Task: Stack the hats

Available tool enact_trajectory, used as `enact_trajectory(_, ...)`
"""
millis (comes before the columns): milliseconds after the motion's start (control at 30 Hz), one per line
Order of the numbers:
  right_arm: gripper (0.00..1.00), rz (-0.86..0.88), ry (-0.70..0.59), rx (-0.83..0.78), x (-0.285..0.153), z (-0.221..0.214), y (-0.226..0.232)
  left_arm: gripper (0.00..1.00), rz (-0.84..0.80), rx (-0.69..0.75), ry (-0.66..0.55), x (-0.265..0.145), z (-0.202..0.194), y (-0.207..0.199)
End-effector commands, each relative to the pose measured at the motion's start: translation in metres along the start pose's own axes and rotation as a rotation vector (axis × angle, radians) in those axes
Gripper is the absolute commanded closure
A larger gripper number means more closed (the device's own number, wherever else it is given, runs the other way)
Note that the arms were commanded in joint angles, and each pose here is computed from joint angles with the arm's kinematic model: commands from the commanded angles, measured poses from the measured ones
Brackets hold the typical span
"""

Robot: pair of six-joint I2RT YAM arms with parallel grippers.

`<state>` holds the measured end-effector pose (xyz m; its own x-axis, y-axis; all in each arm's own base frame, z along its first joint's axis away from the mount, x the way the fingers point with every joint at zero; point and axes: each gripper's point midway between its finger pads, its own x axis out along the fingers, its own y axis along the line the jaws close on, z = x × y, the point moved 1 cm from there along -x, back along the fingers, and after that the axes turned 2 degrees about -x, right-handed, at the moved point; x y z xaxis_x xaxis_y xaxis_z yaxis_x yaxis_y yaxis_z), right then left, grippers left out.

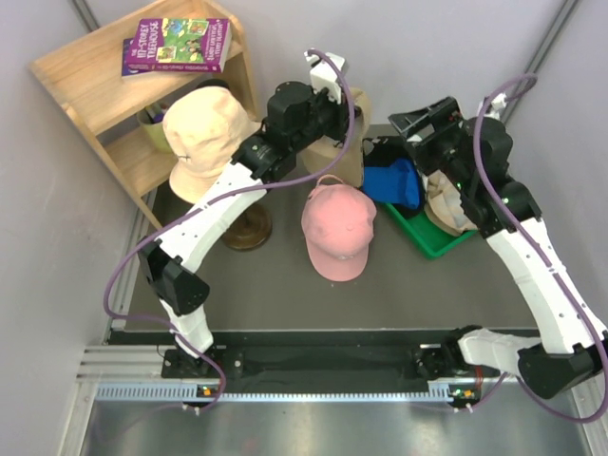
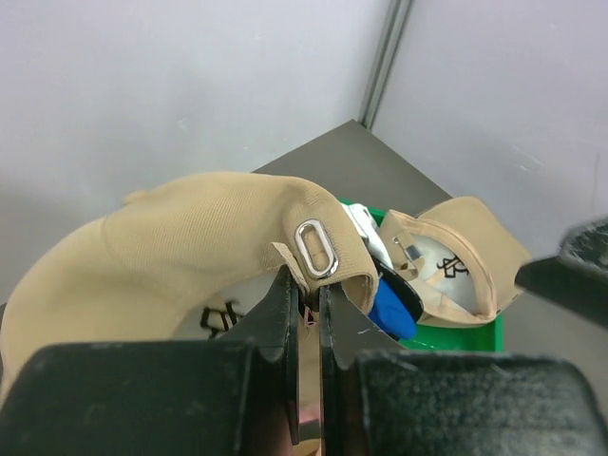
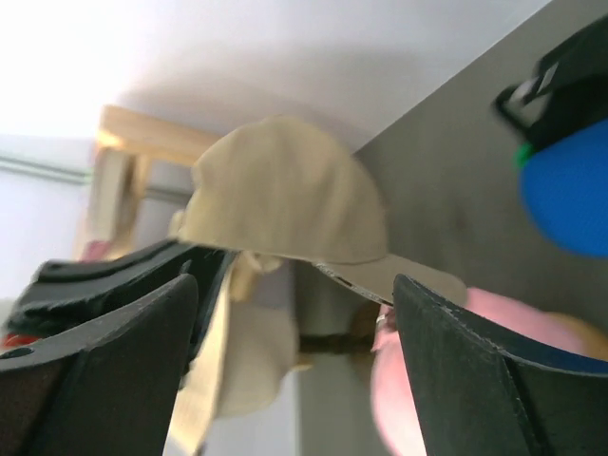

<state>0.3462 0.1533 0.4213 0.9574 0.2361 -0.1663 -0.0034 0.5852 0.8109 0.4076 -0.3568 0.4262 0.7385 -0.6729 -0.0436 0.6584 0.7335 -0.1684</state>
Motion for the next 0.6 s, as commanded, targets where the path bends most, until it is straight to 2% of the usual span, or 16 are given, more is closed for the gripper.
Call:
enact_trajectory(0, 0.16, 0.121, 0.104, 0.275, -0.01, -0.017, 0.025, 1.0, -0.056, -0.005, -0.097, 0.0, 0.032, -0.015)
enact_trajectory(200, 0.16, 0.136, 0.183, 0.429, -0.009, -0.036, 0.022, 1.0, -0.024, -0.007, -0.105, 0.002, 0.035, -0.01)
enact_trajectory(333, 0.16, 0.082, 0.182, 0.405, -0.007, -0.041, 0.012, 1.0, -0.019, -0.015, -0.123, 0.004, 0.042, -0.011)
enact_trajectory(467, 0.17, 0.083, 0.163, 0.548, -0.009, -0.048, -0.004, 1.0, -0.013, -0.016, -0.14, 0.005, 0.046, -0.014)
enact_trajectory(567, 0.17, 0.067, 0.173, 0.575, -0.011, -0.053, -0.009, 1.0, -0.023, -0.018, -0.142, 0.007, 0.046, -0.02)
